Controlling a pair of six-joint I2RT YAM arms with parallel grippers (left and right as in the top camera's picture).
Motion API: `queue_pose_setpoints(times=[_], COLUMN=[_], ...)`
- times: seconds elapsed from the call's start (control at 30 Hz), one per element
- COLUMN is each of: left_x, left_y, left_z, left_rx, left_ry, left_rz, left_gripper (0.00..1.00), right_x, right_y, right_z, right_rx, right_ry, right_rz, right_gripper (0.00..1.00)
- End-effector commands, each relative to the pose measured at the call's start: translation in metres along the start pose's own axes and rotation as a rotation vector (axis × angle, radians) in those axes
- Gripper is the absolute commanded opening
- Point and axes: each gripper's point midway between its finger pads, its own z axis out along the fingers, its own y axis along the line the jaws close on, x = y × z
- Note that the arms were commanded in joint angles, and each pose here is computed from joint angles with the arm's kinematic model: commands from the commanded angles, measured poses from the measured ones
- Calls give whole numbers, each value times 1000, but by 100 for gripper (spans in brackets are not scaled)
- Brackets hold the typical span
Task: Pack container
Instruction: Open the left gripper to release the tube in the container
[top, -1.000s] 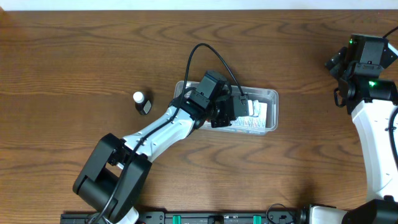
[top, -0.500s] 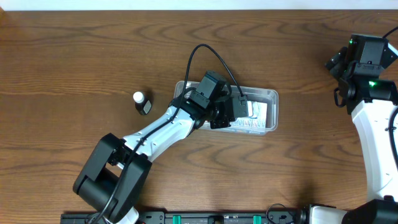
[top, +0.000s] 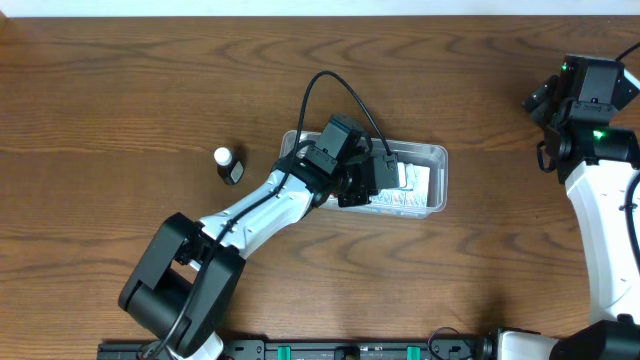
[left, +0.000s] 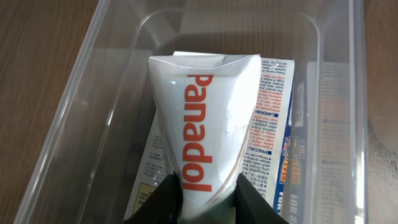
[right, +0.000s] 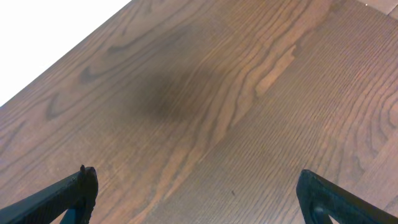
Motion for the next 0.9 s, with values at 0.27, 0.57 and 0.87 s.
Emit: queue_pose_setpoints(times=[0.27,0.57,0.87], left_x=[5,-3,-47], left_y=[-4,5,37], left_z=[5,5,-14], left_rx=[20,-16,-151], left_ry=[13,-20,-170], left_rz=[38,59,-4], left_gripper=[32,54,62], right_x=[-2,-2,-2], right_y=[-3,-3,-3], right_z=[1,1,1], right_rx=[12,12,12], right_ry=[-7,-7,-7], right_rz=[17,17,17], right_gripper=[99,99,99])
